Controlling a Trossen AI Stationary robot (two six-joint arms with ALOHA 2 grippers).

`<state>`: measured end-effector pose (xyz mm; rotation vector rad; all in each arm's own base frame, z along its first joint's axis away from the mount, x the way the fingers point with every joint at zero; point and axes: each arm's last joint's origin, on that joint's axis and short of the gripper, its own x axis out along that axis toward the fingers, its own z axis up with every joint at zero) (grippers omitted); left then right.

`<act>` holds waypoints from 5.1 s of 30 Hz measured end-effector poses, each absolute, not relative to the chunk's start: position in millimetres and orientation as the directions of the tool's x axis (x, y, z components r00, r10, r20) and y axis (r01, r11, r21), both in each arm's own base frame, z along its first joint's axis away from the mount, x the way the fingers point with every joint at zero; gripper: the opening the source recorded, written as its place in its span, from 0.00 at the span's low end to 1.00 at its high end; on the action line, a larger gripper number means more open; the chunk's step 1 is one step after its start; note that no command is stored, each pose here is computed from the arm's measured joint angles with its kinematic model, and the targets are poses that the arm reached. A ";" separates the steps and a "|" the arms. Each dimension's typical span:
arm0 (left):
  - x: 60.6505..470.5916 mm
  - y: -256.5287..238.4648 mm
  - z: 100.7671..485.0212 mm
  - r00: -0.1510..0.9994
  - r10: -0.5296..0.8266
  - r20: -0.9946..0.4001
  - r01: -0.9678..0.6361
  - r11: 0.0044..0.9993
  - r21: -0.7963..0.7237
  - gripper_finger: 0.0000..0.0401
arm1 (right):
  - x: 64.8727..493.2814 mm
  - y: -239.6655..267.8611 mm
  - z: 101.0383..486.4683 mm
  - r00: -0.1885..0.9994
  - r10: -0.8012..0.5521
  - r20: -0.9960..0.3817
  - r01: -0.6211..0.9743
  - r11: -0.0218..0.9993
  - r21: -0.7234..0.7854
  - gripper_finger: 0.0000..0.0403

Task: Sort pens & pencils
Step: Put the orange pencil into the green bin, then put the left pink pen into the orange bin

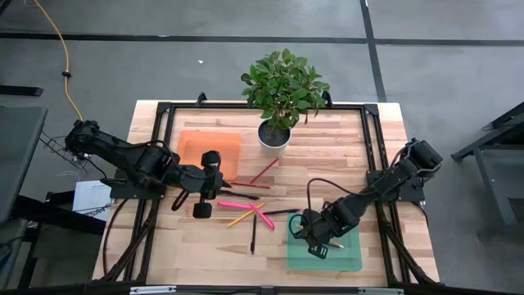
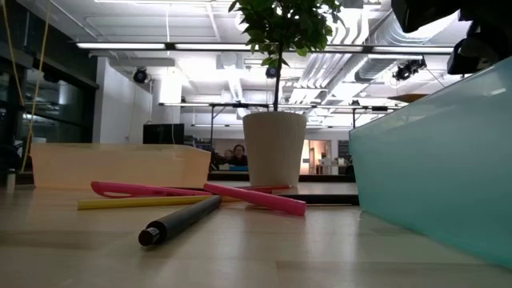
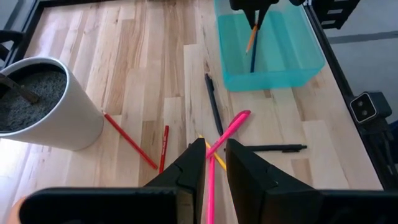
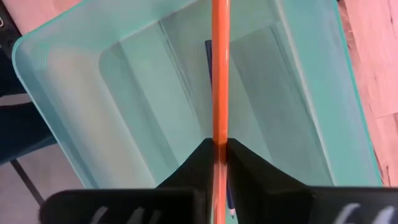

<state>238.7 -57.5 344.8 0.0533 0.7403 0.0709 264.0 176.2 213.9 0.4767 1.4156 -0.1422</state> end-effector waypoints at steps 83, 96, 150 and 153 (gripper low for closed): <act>270.4 -11.9 176.0 0.399 -0.116 -0.909 -0.087 0.983 -0.163 0.33 | 348.5 103.9 298.5 0.710 0.062 -0.701 0.143 0.963 0.230 0.16; 286.1 -37.6 175.6 0.319 -0.091 -0.943 0.073 0.995 -0.071 0.23 | 349.4 97.8 297.6 0.704 0.048 -0.709 0.144 0.967 0.208 0.16; 315.8 -30.2 149.5 0.060 -0.046 -0.997 0.037 0.998 -0.044 0.36 | 298.9 79.6 367.5 0.842 -0.087 -0.533 0.187 0.973 0.137 0.16; 315.2 -30.2 148.2 0.050 -0.045 -0.998 0.036 0.998 -0.043 0.36 | 298.9 79.5 367.4 0.841 -0.087 -0.534 0.187 0.973 0.136 0.16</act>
